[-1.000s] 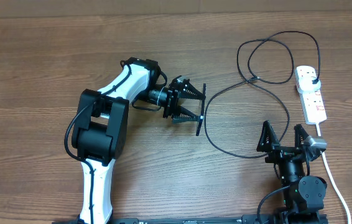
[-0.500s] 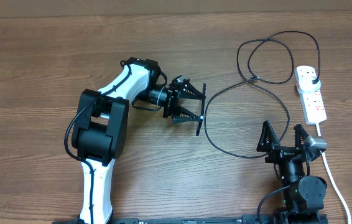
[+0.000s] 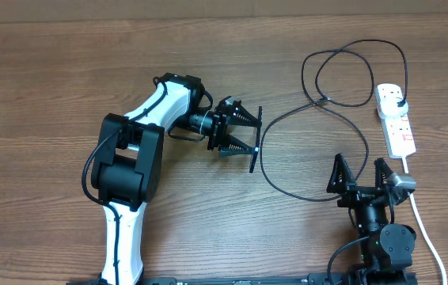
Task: Plug charger to phone and switch on socket
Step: 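Move the right gripper toward the held smartphone's bottom end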
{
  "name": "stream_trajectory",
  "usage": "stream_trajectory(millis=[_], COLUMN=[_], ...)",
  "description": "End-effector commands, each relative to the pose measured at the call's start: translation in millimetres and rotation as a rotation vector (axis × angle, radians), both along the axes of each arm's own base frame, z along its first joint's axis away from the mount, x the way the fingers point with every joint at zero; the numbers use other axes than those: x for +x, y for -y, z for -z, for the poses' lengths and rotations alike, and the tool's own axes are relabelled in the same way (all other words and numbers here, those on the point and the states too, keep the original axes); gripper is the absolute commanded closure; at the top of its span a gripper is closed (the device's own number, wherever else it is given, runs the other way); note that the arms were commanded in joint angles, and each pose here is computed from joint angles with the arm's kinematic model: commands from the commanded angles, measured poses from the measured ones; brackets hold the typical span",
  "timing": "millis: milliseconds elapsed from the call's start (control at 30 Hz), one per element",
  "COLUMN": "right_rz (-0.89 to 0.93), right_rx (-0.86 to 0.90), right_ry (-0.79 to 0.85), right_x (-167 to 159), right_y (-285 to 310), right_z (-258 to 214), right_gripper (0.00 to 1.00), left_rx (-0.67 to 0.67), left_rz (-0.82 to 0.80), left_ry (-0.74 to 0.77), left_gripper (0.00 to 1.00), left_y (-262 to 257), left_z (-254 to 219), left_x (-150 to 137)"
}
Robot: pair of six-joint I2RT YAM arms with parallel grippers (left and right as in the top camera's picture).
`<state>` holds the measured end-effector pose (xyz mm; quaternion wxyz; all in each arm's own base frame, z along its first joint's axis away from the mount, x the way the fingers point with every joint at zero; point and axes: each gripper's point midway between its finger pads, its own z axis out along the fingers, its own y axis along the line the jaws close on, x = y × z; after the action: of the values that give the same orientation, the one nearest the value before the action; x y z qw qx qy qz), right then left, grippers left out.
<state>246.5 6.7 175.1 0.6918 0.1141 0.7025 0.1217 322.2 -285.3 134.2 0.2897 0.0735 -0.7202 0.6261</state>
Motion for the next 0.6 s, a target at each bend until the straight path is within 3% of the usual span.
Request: stream_trajectory(millis=[0,100,300,400,567], right_rz=[-0.03,-0.306,-0.831,-0.925,-0.93], right_rx=[0.001,0.035,0.325,0.425,0.483], right_ry=[0.025,-0.002,-0.138,-0.212,-0.23], right_x=[0.0,-8.5,-58.8,-72.8,-73.9], right_y=[-5.3,-51.9,-127.6,-138.6,-139.2], right_z=[-3.3,1.8,0.1,0.1,-3.6], right_gripper=[0.0,0.0,0.0,0.0,0.0], left_rx=[-0.05,-0.05,-0.049,-0.049,-0.049], left_rz=[-0.009,-0.009,-0.009,-0.009,-0.009], left_ry=[-0.03,-0.031,-0.035,-0.035,-0.035], left_gripper=[0.47,0.46,0.46,0.46,0.46], left_y=[4.9,4.9,4.9,4.9,4.9], left_z=[-8.6,-8.6,-8.6,-8.6,-8.6], left_x=[-0.3,-0.3,-0.3,-0.3,-0.3])
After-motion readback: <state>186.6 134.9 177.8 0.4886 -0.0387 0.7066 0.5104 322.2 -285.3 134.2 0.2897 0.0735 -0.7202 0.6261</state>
